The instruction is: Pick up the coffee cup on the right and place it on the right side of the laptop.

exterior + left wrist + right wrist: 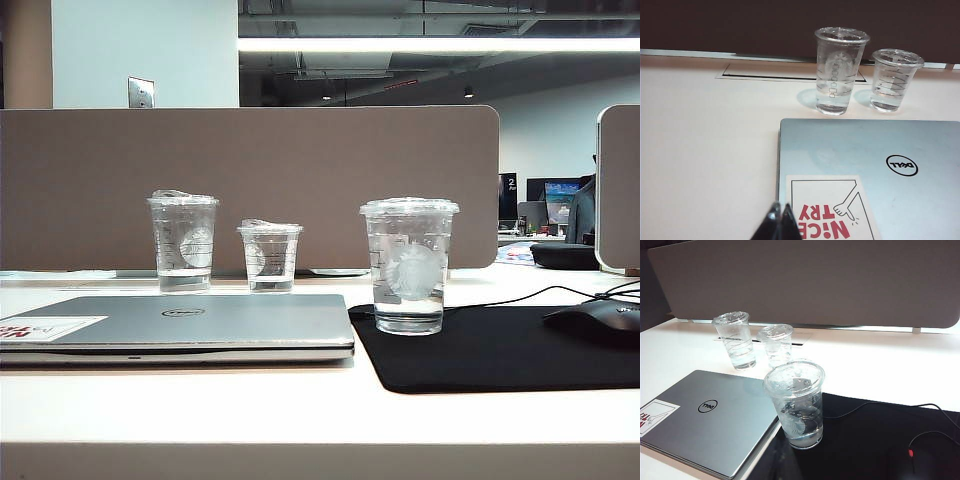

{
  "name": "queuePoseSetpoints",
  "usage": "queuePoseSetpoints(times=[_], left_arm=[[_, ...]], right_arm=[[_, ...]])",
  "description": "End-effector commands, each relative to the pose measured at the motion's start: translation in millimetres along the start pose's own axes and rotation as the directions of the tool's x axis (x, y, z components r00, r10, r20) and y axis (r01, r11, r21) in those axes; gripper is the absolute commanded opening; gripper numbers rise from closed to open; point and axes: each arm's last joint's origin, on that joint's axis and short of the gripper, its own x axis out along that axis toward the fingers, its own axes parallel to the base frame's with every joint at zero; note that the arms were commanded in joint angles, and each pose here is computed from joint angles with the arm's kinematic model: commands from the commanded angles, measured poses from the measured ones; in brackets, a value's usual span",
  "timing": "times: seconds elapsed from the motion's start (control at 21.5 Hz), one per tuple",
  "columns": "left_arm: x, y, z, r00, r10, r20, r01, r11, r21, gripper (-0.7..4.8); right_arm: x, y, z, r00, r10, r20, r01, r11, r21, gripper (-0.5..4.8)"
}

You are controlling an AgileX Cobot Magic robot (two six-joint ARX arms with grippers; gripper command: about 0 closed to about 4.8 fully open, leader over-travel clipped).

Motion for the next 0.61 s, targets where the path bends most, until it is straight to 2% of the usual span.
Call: queuePoseSetpoints(times=[0.05,0.37,0.61], left_arm=[[-0.3,-0.1,2.3,1.0,-0.003,0.015,0.002,1.0,0.004,-0.05],[-0.3,-0.1,2.2,1.0,-0.002,0.015,0.002,1.0,0.003,-0.05],[-0.3,-0.1,2.3,1.0,-0.003,0.015,0.002,1.0,0.004,-0.05]], right_arm=[[-0.3,0.4,2.9,1.0,0.001,0.02,-0.001,1.0,-0.002,-0.08],[-0.3,-3.1,0.0,0.999,-0.036,-0.006,0.036,0.999,0.001,-0.08],[-2.2,-23.3,-5.3,0.968,-0.25,0.005,0.25,0.968,0.011,-0.08]])
